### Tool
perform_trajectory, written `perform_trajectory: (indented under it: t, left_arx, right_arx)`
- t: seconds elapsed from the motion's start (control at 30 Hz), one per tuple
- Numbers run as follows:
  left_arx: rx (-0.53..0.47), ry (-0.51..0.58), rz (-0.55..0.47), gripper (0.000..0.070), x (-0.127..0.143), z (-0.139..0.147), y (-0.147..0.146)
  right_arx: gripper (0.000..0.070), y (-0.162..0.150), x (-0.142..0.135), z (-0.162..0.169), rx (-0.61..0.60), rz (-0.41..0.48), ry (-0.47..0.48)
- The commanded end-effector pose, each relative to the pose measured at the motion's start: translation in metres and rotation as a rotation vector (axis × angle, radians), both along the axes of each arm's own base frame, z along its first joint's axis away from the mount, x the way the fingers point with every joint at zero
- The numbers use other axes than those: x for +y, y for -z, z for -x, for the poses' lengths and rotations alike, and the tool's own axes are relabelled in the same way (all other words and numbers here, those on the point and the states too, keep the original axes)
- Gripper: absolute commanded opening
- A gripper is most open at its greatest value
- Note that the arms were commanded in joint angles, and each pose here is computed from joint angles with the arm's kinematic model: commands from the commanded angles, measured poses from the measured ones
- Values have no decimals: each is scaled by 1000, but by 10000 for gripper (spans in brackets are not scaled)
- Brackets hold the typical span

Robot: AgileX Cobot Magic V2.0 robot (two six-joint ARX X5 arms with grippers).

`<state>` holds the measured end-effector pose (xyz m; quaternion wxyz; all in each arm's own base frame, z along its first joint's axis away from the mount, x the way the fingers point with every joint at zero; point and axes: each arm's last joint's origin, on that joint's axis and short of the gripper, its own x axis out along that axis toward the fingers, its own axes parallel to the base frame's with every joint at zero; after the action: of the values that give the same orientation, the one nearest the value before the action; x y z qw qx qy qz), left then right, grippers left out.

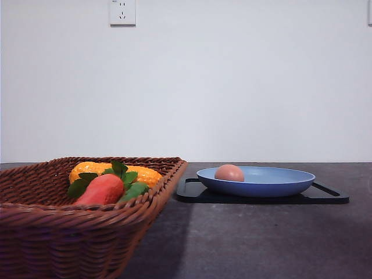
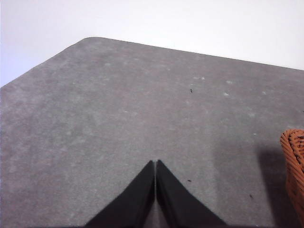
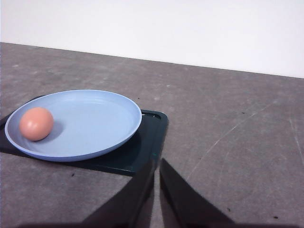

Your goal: Transfer egg from basket to plate and serve

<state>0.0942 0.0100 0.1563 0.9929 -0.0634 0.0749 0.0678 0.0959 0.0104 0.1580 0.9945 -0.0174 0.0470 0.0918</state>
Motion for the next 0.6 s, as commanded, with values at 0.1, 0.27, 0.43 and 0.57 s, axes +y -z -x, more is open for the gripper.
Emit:
perform_trajectory:
  t: [0.1, 0.27, 0.43, 0.57]
  left_arx:
    - [36, -1, 6, 0, 0, -1, 9]
    - [36, -1, 6, 0, 0, -1, 9]
    - [36, -1, 6, 0, 0, -1, 9]
    - [36, -1, 6, 0, 0, -1, 9]
  right_arx:
    - [0, 1, 0, 0, -3, -13, 4]
    - [0, 1, 0, 0, -4, -13, 4]
    - [0, 1, 0, 0, -3, -13, 4]
    - [0, 1, 0, 0, -3, -13, 4]
